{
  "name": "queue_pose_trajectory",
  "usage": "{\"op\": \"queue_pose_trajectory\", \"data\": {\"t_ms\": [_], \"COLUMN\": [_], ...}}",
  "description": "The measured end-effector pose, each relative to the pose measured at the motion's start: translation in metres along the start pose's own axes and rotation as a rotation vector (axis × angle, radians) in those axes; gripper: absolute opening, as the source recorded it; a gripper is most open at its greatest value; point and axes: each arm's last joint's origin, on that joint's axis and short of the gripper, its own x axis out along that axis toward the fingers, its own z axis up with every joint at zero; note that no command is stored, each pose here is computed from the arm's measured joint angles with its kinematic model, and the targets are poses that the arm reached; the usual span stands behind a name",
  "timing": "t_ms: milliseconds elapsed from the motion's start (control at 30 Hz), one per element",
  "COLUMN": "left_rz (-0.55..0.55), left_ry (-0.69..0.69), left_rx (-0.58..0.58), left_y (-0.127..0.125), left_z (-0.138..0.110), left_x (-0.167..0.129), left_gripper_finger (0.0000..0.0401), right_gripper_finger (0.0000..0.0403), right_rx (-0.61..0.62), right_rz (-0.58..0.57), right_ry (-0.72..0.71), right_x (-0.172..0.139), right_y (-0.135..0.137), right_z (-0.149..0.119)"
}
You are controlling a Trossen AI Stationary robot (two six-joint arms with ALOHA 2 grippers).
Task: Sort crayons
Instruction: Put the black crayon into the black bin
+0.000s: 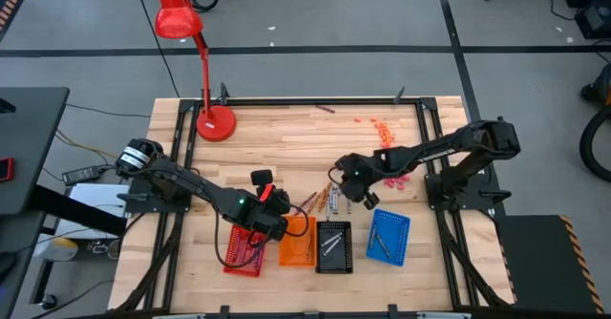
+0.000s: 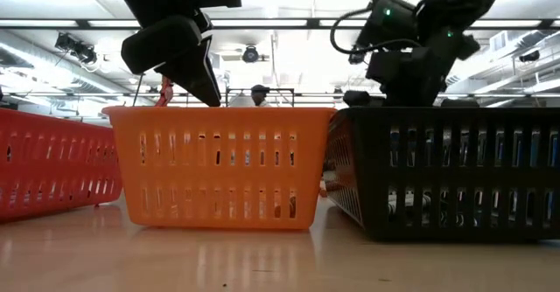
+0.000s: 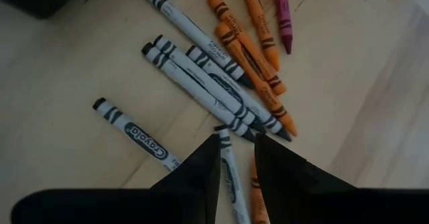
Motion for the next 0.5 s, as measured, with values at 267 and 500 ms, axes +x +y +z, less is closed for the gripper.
{"op": "queue_pose_trajectory", "data": {"t_ms": [267, 500], "left_rz": [0.0, 0.0], "left_ry": [0.0, 0.0], "left_rx": [0.0, 0.0], "left_y": [0.0, 0.0], "left_z": [0.0, 0.0], "left_x": [0.0, 0.0], "left_gripper_finger": [0.0121, 0.0121], "right_gripper_finger": [0.0097, 0.0097], "right_rx": [0.078, 0.087], "right_rz": [0.016, -0.005], "right_ry": [-0.062, -0.095], "right_x": [0.004, 0.009], "right_y": [-0.005, 0.0], "right_z": [-0.02, -0.031]}}
